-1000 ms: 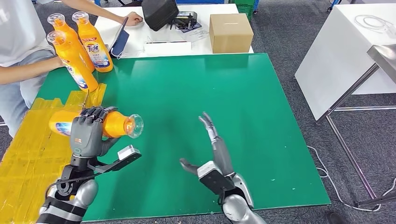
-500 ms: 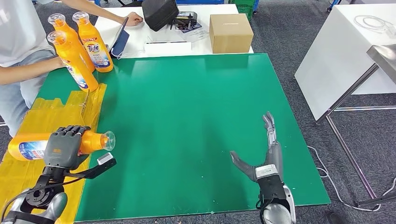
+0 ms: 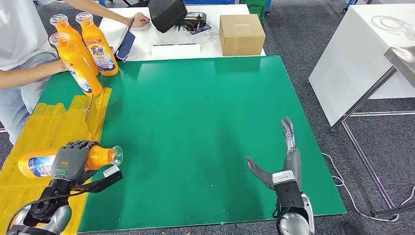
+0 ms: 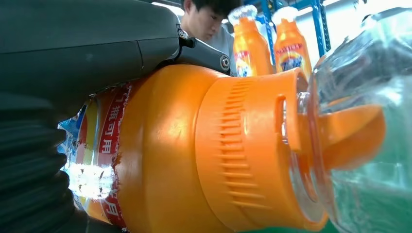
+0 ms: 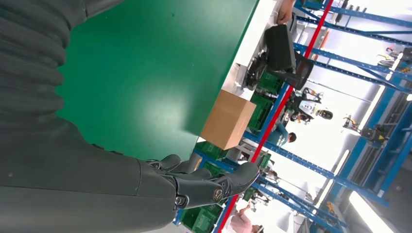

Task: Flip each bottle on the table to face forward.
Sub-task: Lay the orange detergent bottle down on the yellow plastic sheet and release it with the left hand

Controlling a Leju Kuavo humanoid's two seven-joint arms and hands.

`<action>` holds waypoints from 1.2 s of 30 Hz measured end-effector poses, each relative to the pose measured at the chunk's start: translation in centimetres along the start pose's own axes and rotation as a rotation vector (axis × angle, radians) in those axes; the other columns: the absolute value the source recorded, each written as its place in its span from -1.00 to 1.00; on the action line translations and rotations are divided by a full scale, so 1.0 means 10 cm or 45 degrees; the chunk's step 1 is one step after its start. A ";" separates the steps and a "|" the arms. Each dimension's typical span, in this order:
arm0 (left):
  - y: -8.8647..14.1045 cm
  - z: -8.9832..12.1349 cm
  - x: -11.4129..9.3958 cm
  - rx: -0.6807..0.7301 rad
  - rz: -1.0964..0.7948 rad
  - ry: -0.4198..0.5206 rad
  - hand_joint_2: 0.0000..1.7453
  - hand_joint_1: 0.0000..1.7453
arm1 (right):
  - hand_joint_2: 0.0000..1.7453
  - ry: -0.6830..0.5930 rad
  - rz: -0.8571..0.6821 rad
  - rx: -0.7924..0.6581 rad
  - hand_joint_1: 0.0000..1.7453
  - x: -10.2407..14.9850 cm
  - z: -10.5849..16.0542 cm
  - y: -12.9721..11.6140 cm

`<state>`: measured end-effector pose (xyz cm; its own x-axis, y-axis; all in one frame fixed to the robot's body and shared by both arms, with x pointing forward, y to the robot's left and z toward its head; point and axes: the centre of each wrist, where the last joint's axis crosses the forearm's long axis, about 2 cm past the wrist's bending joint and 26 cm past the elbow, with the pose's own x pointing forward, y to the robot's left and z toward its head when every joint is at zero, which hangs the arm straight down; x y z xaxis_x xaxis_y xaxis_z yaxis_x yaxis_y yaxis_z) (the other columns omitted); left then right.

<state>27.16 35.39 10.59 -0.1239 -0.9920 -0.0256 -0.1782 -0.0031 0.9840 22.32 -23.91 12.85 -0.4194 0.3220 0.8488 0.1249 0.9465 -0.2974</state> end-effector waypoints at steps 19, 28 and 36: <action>-0.38 -0.09 0.13 -0.150 -0.059 0.063 1.00 -1.00 | 1.00 -0.003 0.017 0.025 -1.00 -0.02 -0.09 0.04; -0.54 -0.21 0.07 -0.192 -0.067 0.106 1.00 -1.00 | 1.00 0.003 0.006 0.041 -1.00 -0.02 -0.13 0.08; -0.59 -0.22 0.10 -0.173 -0.011 0.119 1.00 -1.00 | 1.00 0.019 0.005 0.046 -1.00 -0.04 -0.13 0.09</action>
<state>30.22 34.12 5.11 -0.0303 -0.9992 -0.0241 -0.0442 -0.0228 0.9988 23.74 -23.19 12.77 -0.4055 0.3261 0.8540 0.0939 0.9441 -0.3160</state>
